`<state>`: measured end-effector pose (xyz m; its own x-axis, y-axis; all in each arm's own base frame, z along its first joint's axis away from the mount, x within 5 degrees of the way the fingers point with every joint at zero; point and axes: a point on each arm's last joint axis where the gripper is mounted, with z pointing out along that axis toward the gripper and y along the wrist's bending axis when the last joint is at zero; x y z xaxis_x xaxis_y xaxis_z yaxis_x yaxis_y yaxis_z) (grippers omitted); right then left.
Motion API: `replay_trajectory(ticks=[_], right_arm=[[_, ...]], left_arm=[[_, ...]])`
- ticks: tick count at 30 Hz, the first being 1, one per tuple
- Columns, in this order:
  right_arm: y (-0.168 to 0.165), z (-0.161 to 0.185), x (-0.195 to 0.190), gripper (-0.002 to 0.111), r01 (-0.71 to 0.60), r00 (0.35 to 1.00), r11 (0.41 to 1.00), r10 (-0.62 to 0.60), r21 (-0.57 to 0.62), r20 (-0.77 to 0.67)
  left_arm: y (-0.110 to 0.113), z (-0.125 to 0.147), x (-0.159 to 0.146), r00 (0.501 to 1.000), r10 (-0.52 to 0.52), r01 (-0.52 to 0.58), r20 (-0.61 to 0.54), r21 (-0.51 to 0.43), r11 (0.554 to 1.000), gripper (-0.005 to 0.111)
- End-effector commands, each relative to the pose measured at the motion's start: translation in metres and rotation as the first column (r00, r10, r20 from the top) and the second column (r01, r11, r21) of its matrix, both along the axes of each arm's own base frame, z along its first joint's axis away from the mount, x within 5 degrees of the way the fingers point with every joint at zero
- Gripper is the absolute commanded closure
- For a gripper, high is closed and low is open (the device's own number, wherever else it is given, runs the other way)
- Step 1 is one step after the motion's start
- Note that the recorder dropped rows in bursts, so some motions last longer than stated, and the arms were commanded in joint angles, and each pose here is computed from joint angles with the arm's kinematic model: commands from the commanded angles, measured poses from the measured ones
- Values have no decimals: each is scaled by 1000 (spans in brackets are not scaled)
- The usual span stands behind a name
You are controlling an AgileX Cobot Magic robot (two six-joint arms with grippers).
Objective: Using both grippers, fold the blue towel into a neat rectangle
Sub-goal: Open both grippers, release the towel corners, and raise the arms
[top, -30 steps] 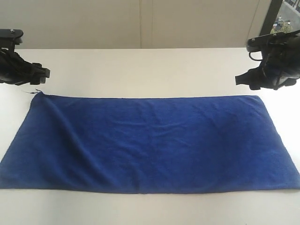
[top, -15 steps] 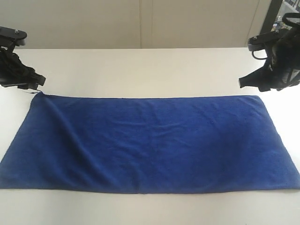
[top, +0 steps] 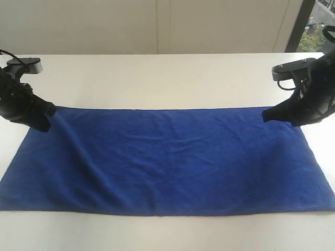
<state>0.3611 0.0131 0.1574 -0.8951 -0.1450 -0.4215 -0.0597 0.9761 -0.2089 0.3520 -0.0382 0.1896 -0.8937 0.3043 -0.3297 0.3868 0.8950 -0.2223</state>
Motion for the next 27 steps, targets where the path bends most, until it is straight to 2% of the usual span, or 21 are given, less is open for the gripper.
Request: replay_trajectory(ticks=[1, 14, 21, 27], right_arm=[[-1, 2, -1, 101, -4, 1000, 1000, 4, 12, 16], [-1, 1, -1, 101, -8, 1000, 1000, 8, 6, 9], [-1, 1, -2, 101, -8, 1000, 1000, 8, 6, 8], [-1, 1, -1, 101, -9, 1000, 1000, 9, 7, 12]], left_arm=[[-2, -9, -14, 998, -34, 32, -57, -35, 999, 107], [1, -46, -27, 983, -55, 56, -177, 3, 998, 107], [9, -50, -32, 969, -23, 47, -247, 93, 995, 107], [10, -50, -32, 967, -15, 41, -255, 97, 994, 107]])
